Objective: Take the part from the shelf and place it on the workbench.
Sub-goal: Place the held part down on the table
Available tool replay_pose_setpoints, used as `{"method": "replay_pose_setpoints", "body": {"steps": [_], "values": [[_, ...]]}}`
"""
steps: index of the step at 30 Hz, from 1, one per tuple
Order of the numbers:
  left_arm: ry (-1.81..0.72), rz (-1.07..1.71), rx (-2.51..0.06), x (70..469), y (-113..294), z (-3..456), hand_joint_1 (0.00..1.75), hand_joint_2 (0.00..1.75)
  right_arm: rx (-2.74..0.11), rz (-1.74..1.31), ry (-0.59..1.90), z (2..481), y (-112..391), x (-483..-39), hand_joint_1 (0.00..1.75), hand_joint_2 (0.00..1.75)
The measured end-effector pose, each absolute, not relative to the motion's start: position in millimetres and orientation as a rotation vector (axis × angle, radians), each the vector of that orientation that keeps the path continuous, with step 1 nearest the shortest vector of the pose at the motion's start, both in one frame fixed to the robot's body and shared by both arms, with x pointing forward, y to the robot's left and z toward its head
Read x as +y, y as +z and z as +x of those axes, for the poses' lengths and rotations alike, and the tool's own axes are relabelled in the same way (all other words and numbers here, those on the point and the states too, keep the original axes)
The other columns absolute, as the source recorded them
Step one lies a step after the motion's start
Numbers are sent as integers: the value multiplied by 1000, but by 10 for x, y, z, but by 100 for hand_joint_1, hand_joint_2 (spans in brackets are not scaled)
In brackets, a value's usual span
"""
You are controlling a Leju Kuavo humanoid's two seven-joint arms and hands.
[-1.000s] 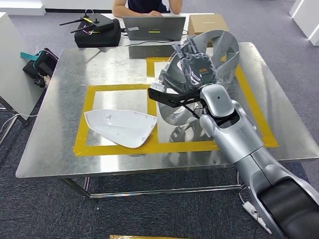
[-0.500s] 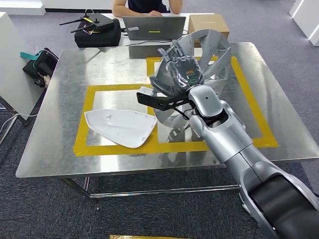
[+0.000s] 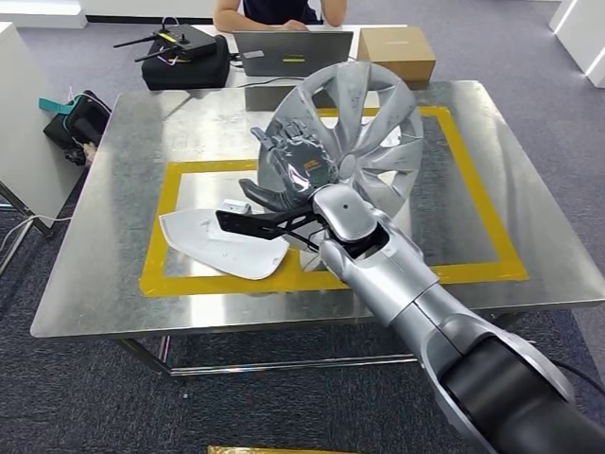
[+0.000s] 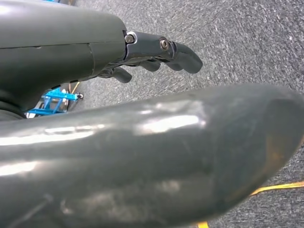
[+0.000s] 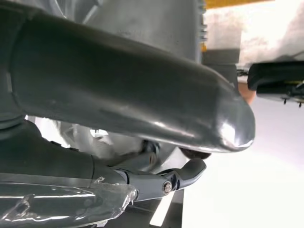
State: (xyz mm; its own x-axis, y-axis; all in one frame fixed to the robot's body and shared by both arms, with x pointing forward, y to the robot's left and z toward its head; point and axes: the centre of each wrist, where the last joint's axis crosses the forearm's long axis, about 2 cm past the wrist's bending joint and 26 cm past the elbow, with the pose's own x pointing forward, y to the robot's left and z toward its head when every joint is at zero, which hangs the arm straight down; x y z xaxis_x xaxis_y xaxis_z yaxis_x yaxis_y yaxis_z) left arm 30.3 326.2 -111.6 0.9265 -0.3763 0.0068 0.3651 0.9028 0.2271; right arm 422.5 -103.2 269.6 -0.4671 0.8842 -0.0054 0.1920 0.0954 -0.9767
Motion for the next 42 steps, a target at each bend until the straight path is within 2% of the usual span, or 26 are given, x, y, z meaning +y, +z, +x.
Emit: {"method": "replay_pose_setpoints", "body": {"steps": [14, 42], "values": [[-383, 224, -50, 3264, -1116, 307, 0, 0, -1693, -1001, 1463, 4179, 2464, -966, 0, 0], [-387, 244, -100, 3276, -1114, 305, 0, 0, -1705, -999, 1433, 4193, 2471, -1015, 0, 0]]}}
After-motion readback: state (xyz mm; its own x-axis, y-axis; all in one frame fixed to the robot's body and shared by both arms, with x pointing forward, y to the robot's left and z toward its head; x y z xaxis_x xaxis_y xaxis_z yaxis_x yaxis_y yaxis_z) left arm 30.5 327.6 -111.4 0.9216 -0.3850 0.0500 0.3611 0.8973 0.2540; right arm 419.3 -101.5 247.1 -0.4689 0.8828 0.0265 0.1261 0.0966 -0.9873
